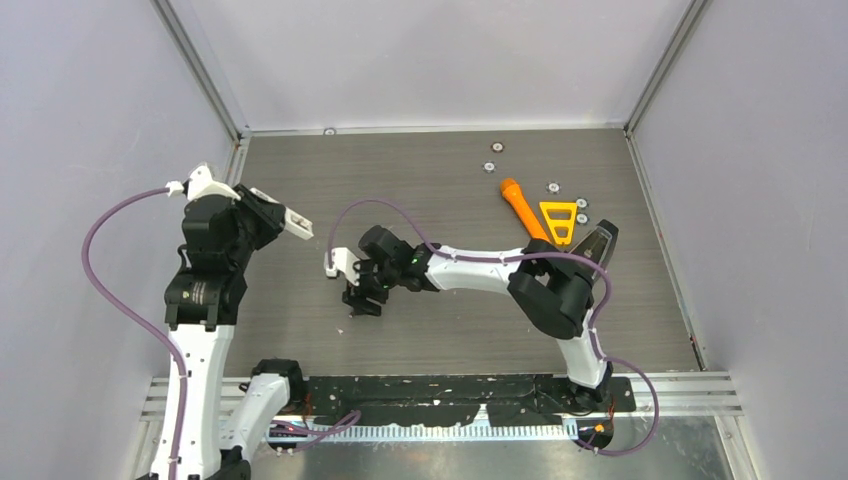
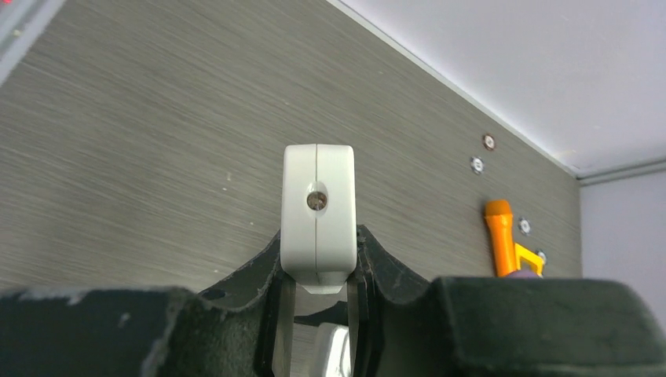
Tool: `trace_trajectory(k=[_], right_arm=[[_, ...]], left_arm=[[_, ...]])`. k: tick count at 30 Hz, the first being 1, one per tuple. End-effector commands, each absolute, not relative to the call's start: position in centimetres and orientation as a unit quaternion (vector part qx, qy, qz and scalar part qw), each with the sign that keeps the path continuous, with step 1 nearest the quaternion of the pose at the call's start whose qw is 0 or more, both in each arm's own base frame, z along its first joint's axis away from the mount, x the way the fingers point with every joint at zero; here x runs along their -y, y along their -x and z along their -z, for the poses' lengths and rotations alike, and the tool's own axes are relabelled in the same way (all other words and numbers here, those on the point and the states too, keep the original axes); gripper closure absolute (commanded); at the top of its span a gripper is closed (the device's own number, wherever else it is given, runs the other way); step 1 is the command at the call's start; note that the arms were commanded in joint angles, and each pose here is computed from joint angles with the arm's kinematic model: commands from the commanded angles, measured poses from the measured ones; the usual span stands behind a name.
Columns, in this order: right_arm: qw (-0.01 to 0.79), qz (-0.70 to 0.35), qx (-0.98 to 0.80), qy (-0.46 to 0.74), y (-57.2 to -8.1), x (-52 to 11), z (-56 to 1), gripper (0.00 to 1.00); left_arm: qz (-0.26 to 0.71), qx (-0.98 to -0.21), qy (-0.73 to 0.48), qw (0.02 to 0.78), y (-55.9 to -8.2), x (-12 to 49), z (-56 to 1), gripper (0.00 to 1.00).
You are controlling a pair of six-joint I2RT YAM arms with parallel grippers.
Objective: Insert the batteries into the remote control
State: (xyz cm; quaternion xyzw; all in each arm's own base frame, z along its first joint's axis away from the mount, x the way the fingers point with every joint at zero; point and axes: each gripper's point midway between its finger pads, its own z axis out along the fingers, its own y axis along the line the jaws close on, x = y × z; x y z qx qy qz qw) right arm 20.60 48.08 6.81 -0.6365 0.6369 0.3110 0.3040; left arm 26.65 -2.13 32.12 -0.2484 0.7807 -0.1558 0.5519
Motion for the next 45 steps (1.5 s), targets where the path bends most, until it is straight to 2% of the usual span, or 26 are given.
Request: trace_trajectory(k=[1,8,18,25,28,32,38,45], right_arm=[[0.338,-0.307,-0.59,0.666,-21.2,-50.0,-6.9,0.34],[0.327,-0.258,-0.581,0.7,-22.1,-50.1,-5.0,0.39],[0.31,-0.25,-0.58,0.711,-21.9,-51.2,-3.3,0.43],[0.277,-0.243,-0.604,0.707,-21.4,-50.0,-1.4,0.65],[0.268,-0.241,-0.613,0.703,-21.4,-50.0,-1.2,0.78],[0.268,-0.239,-0.628,0.691,-21.8,-50.3,-1.6,0.89],[0.302,-0.251,-0.624,0.676,-22.2,-51.1,-5.1,0.94],[0.337,-0.273,-0.633,0.641,-22.5,-49.5,-9.5,0.95]], left_arm=[[0.105,-0.765,0.255,0.583,-27.3,0.0,-33.8,1.0],[0.088,-0.771,0.251,0.579,-28.4,-0.4,-33.8,1.0],[0.116,-0.78,0.241,0.566,-29.6,0.7,-33.4,1.0],[0.115,-0.784,0.237,0.562,-29.6,0.7,-33.0,1.0],[0.115,-0.786,0.237,0.56,-29.7,0.8,-32.9,1.0],[0.117,-0.786,0.237,0.559,-29.8,0.8,-32.8,1.0],[0.111,-0.786,0.241,0.559,-29.5,0.5,-32.5,1.0],[0.123,-0.791,0.234,0.551,-29.4,1.1,-31.4,1.0]])
